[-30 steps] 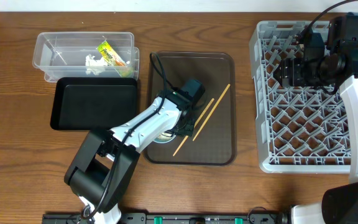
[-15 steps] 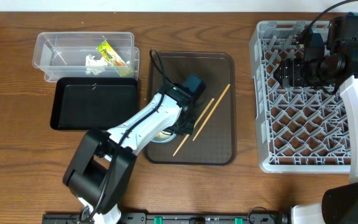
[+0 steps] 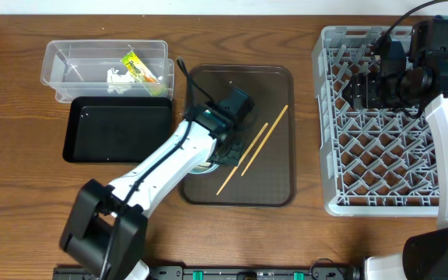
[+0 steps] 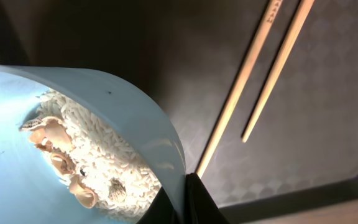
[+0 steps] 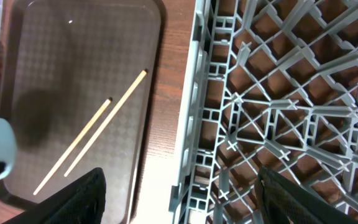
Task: Sort waste into correct bins and load items into the dishwasher rack
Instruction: 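Carry the rice bowl with the left gripper over the black tray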
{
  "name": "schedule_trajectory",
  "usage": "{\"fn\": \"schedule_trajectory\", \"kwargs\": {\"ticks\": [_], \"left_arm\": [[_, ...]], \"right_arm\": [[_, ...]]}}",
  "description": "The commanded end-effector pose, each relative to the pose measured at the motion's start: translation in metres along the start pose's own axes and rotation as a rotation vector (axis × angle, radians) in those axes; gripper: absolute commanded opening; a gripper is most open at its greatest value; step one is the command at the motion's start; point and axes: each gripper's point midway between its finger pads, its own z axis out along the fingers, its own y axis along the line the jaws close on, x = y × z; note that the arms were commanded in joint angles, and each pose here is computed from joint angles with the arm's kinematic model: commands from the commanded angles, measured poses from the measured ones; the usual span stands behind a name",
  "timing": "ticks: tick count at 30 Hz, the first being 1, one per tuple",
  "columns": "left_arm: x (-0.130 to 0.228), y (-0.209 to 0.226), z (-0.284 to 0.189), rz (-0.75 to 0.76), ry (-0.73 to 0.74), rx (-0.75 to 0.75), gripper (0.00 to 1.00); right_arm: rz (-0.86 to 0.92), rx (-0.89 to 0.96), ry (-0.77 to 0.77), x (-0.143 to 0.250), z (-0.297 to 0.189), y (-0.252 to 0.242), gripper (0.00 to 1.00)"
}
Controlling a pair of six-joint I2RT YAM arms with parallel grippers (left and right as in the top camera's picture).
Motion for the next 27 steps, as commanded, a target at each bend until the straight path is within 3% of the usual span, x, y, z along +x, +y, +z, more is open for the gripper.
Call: {"fn": "schedule_trajectory", "kwargs": {"ticks": [1,10,16,27], "left_arm": [[-0.025,0.018,-0.04,-0.043,-0.12,0.024,0.06],[-0.042,0.082,-0.076,-0.179,-0.202,0.23,0.06],[-0.05,0.121,-0.087,-0.277,-0.247,0.473,0.06],[-0.057,0.18,-0.074,-0.468,-0.303,0.863,0.06]], "right_arm": [[0.006,-0.02,0.015,0.002,0.005,0.006,0.75],[0.007,-0.02,0.018,0.003,0.005,0.006,0.75],[0.008,-0.021,0.024,0.005,0.005,0.006,0.75],[0.011,-0.021,0.034,0.007,0.005,0.006,0.75]]}}
